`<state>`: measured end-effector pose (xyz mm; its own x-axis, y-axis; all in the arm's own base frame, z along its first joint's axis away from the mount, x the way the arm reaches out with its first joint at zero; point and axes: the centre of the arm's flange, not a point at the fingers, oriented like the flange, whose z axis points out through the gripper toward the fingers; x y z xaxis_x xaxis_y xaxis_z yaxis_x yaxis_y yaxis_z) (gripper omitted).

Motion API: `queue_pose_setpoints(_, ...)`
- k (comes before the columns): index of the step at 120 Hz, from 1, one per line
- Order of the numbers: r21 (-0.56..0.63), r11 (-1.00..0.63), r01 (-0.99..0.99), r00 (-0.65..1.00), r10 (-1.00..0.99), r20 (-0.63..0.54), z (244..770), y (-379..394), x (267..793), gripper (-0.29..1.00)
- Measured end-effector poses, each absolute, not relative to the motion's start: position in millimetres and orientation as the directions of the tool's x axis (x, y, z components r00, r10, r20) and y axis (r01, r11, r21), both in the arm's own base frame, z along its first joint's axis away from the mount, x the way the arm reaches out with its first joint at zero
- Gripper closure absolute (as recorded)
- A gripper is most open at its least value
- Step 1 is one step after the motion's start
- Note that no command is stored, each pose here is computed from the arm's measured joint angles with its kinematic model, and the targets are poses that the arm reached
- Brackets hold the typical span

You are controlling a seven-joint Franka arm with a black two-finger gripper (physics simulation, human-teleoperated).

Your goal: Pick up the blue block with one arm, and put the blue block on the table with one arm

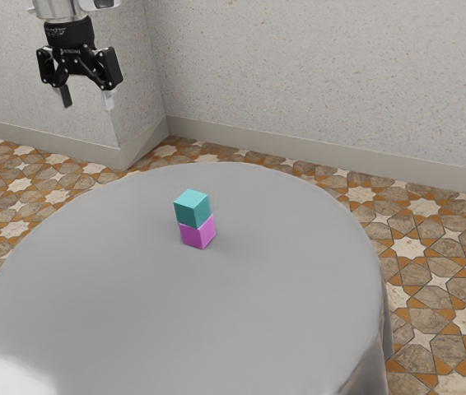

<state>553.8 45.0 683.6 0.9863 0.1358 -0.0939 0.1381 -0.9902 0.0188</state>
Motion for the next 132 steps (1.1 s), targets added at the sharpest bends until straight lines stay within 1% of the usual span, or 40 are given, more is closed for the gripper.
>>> queue_pose_setpoints(56,0.017,-0.990,0.140,0.986,0.138,-0.089,687,41,553,0.00)
queue_pose_setpoints(60,0.018,-0.990,0.138,0.988,0.136,-0.068,699,40,550,0.00)
queue_pose_setpoints(70,0.030,-0.991,0.130,0.990,0.131,0.046,755,36,535,0.00)
queue_pose_setpoints(80,0.034,-0.992,0.120,0.990,0.122,0.069,769,31,531,0.00)
queue_pose_setpoints(96,0.036,-0.993,0.115,0.991,0.118,0.064,766,30,535,0.00)
queue_pose_setpoints(112,0.041,-0.992,0.118,0.993,0.119,0.029,741,34,556,0.00)
queue_pose_setpoints(132,0.049,-0.991,0.122,0.992,0.123,0.027,716,39,581,0.00)
